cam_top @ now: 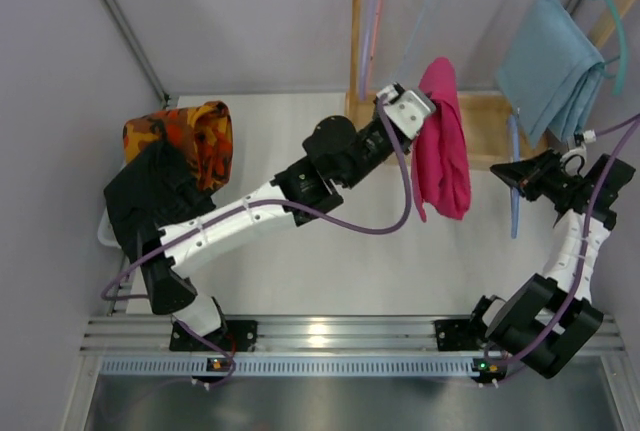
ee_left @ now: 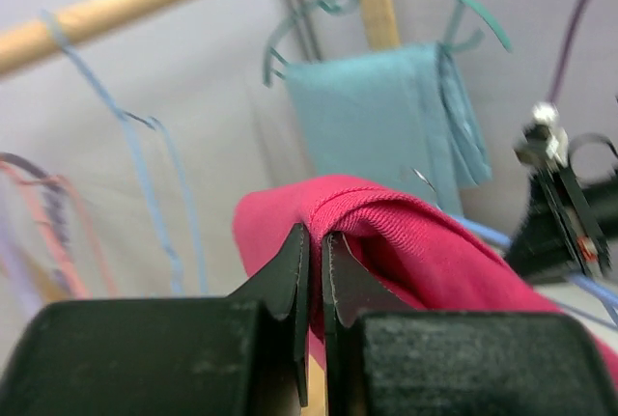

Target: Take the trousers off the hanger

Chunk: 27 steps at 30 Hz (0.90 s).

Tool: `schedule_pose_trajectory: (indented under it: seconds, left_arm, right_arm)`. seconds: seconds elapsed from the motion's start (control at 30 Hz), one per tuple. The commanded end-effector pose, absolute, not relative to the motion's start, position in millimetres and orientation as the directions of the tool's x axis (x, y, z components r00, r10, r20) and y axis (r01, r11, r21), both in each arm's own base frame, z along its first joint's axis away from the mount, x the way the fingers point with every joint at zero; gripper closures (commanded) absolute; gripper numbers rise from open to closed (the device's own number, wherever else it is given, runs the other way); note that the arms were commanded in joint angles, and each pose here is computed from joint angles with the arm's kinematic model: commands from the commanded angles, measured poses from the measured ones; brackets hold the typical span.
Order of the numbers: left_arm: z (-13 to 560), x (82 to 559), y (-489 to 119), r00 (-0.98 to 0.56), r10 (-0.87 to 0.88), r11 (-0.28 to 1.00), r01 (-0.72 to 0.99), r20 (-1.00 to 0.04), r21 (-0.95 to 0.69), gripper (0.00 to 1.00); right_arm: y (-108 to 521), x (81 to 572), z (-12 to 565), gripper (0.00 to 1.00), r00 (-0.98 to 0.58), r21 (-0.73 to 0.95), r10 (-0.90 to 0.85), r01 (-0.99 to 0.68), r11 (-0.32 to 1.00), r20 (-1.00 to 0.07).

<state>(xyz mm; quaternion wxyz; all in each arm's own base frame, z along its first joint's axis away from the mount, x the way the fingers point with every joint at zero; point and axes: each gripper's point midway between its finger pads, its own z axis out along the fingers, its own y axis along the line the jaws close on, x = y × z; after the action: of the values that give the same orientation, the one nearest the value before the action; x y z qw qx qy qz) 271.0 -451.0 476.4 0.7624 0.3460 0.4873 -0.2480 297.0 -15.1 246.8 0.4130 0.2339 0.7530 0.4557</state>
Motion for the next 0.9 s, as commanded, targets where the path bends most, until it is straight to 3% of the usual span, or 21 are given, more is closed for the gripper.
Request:
schedule_pose_trajectory:
  seconds: [0.0,0.27,0.47,0.6,0.73,0.87]
  left_arm:
    - [678.0,219.1,-315.2,0.632,-0.442,0.778,0.623,-0.637,0.079,1.00]
    - [622.6,203.9,-316.7,0.509,-0.411,0.685,0.720,-0.757,0.112,1.00]
    - [600.9,177.6,-287.4,0.500,-0.407,0.645,0.750,-0.765,0.147,1.00]
    - [583.3,172.2,-275.1,0.393,-0.408,0.614,0.786,-0.824,0.071,1.00]
    - [565.4,200.8,-243.2,0.308,-0.377,0.664,0.747,-0.874,-0.023,1.00]
    - [572.3,212.3,-209.9,0.277,-0.413,0.686,0.721,-0.868,-0.097,1.00]
  right_arm:
    - [-23.0,296.4,242.2,1.00,-0.548,0.818,0.650,-0.117,0.563,-0.526]
    - [-27.2,298.9,260.0,1.00,-0.525,0.798,0.638,-0.145,0.585,-0.563]
    - [-25.8,298.8,278.2,1.00,-0.505,0.787,0.632,-0.174,0.592,-0.587]
    - [-26.2,300.3,284.1,1.00,-0.502,0.786,0.632,-0.179,0.591,-0.590]
    - [-27.3,301.7,287.9,1.00,-0.499,0.786,0.634,-0.180,0.592,-0.591]
    - [-27.6,301.4,289.8,1.00,-0.493,0.776,0.627,-0.184,0.603,-0.604]
